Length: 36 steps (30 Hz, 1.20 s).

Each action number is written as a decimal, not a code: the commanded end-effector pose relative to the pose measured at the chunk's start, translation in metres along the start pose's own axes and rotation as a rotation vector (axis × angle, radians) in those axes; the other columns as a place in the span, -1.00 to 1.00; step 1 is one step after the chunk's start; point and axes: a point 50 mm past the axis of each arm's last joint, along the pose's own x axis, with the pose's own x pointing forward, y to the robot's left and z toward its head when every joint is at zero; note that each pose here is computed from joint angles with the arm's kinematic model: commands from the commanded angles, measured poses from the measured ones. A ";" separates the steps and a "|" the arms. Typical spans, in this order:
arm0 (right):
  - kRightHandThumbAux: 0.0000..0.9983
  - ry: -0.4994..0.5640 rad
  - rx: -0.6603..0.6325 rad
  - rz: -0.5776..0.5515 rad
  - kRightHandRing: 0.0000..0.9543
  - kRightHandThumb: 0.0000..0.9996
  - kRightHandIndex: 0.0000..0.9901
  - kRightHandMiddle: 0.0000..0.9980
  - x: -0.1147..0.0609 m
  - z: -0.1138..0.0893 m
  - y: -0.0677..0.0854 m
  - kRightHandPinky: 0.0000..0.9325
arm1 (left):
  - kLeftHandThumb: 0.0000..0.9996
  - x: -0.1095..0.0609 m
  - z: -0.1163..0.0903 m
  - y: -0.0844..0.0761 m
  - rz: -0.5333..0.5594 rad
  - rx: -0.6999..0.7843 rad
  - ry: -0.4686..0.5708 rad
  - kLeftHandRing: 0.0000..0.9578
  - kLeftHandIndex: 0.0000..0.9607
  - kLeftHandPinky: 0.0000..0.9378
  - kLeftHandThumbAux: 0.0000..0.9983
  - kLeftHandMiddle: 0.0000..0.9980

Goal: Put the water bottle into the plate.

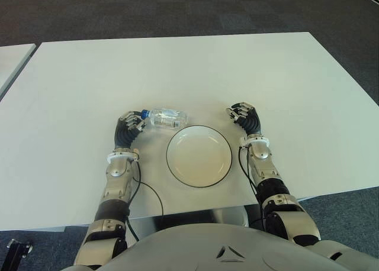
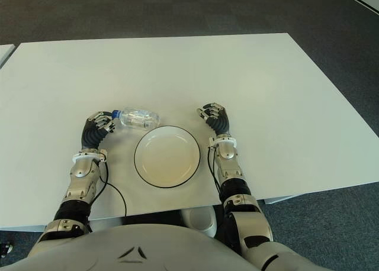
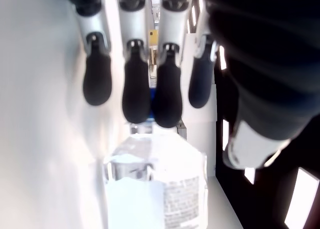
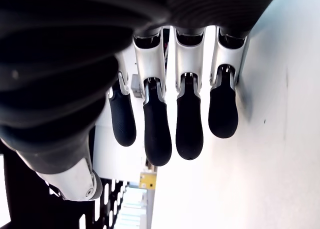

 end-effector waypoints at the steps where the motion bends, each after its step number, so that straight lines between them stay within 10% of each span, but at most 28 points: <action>1: 0.46 0.008 0.010 0.006 0.31 0.41 -0.12 0.20 -0.002 -0.003 0.002 0.39 | 0.42 -0.005 -0.007 0.003 0.015 0.032 0.035 0.34 -0.09 0.34 0.43 0.32; 31: 0.46 0.022 0.002 -0.009 0.32 0.41 -0.12 0.20 -0.001 -0.003 0.004 0.40 | 0.42 0.001 0.073 -0.004 0.245 0.770 -0.508 0.45 -0.10 0.41 0.43 0.41; 36: 0.46 0.022 -0.003 -0.011 0.32 0.41 -0.12 0.19 -0.001 -0.003 0.005 0.40 | 0.59 0.005 0.082 -0.006 0.242 0.861 -0.572 0.27 -0.13 0.25 0.38 0.15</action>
